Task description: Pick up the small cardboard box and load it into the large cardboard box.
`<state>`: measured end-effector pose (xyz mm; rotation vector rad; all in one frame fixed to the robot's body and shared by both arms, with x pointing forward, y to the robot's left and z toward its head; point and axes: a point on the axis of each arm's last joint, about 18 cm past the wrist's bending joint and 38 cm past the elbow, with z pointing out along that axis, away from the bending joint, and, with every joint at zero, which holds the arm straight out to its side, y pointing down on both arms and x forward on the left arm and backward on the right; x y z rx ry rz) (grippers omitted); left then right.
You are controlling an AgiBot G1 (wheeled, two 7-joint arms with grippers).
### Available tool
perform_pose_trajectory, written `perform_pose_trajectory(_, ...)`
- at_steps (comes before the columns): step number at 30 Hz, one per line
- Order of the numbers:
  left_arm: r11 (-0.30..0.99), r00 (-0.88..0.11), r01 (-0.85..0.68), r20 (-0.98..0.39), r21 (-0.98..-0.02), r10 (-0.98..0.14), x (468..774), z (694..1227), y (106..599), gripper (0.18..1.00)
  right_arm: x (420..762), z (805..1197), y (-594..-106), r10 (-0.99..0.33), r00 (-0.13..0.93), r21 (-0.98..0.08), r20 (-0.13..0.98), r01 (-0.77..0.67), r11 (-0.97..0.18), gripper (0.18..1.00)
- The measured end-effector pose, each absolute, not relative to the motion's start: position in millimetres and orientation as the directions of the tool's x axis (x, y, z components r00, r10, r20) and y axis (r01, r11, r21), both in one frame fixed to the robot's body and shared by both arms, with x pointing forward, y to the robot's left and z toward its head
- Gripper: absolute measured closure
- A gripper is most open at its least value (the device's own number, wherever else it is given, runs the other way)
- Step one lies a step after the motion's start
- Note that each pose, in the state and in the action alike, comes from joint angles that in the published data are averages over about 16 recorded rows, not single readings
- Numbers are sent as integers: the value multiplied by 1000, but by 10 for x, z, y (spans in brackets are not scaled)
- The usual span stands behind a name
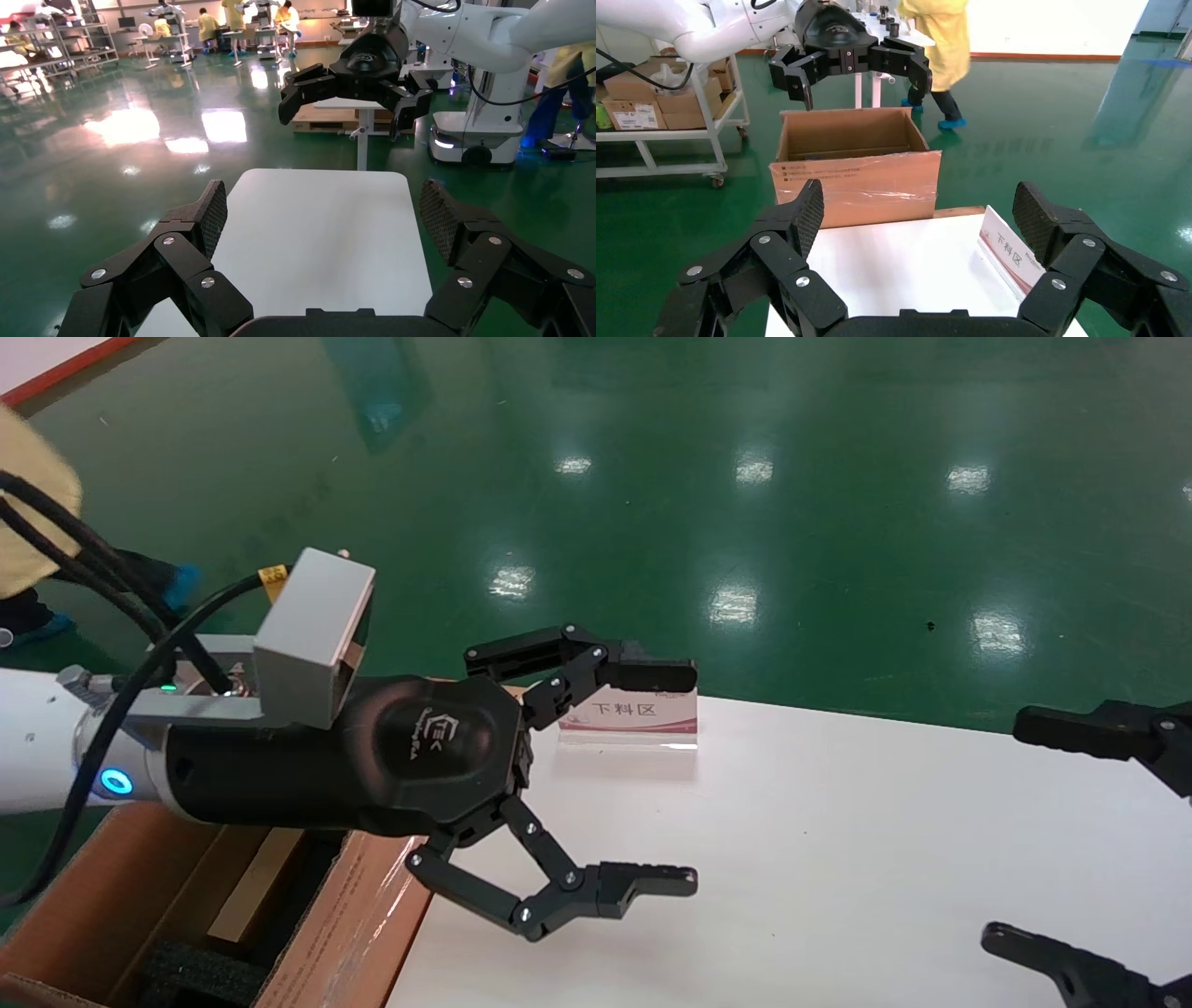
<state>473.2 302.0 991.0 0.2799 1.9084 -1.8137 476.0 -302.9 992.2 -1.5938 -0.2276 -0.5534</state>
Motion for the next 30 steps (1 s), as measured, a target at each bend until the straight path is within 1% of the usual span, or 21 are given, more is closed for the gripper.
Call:
perform_pose_trajectory(6,85,-858,474,-481,-877,-183,4712,9899,3034,184,4761,9922,-3029,-181,860,-879,477,464,-111,178)
perform_pose_trajectory(30,110,-861,464,-476,-879,-178,4752,9920,3000,184,4760,9922,-3029,-181,860,-879,477,464,-111,178)
